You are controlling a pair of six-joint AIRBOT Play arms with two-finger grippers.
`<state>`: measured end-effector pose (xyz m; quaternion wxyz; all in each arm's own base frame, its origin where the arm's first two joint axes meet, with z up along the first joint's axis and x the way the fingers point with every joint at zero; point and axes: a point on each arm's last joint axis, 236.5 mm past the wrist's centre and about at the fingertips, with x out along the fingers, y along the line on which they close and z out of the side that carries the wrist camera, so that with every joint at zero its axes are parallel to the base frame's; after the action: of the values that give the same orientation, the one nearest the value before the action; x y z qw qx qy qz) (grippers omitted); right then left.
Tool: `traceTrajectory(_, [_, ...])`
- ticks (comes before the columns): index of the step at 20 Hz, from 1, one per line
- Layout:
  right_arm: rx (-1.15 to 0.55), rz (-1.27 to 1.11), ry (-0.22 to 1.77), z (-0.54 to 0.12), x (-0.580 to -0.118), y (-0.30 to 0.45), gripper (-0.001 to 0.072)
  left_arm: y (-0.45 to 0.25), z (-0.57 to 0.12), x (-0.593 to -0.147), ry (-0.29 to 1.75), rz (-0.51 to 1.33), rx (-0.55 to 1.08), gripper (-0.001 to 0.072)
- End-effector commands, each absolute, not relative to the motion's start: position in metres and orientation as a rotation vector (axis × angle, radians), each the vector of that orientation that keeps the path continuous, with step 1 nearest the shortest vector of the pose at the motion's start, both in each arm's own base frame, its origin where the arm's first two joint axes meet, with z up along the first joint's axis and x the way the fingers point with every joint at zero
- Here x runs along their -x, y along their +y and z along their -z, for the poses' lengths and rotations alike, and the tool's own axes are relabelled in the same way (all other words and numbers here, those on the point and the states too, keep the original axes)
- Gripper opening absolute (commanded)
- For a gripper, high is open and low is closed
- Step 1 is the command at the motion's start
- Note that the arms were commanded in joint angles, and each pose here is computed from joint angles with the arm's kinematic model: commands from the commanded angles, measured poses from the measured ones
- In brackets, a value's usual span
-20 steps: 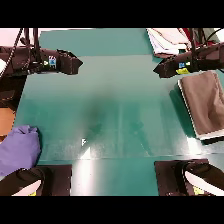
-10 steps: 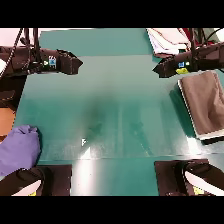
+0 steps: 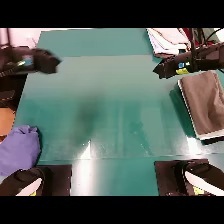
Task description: Fold the shirts.
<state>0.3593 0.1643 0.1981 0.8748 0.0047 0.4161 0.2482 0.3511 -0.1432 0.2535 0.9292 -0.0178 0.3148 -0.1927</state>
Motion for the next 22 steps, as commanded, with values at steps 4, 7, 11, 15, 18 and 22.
traceTrajectory(4, [-0.01,-0.518,0.868,-0.198,-0.359,0.164,0.0015,0.057,-0.151,-0.242,0.987,-0.252,-0.1,0.0026])
traceTrajectory(7, [-0.01,-0.518,0.868,-0.199,-0.36,0.164,0.0015,0.081,-0.066,-0.207,1.212,-0.351,-0.091,0.062])
traceTrajectory(11, [-0.01,-0.518,0.868,-0.198,-0.359,0.164,0.0015,0.089,0.016,-0.185,1.319,-0.386,-0.06,0.062])
traceTrajectory(15, [-0.011,-0.518,0.866,-0.199,-0.36,0.165,0.0015,0.092,0.037,-0.179,1.332,-0.395,-0.047,0.0619])
traceTrajectory(18, [-0.011,-0.518,0.866,-0.199,-0.36,0.165,0.0015,0.092,0.037,-0.183,1.314,-0.391,-0.048,0.0516])
traceTrajectory(22, [-0.011,-0.518,0.865,-0.199,-0.36,0.165,0.0015,0.093,0.03,-0.187,1.3,-0.392,-0.047,0.0023])
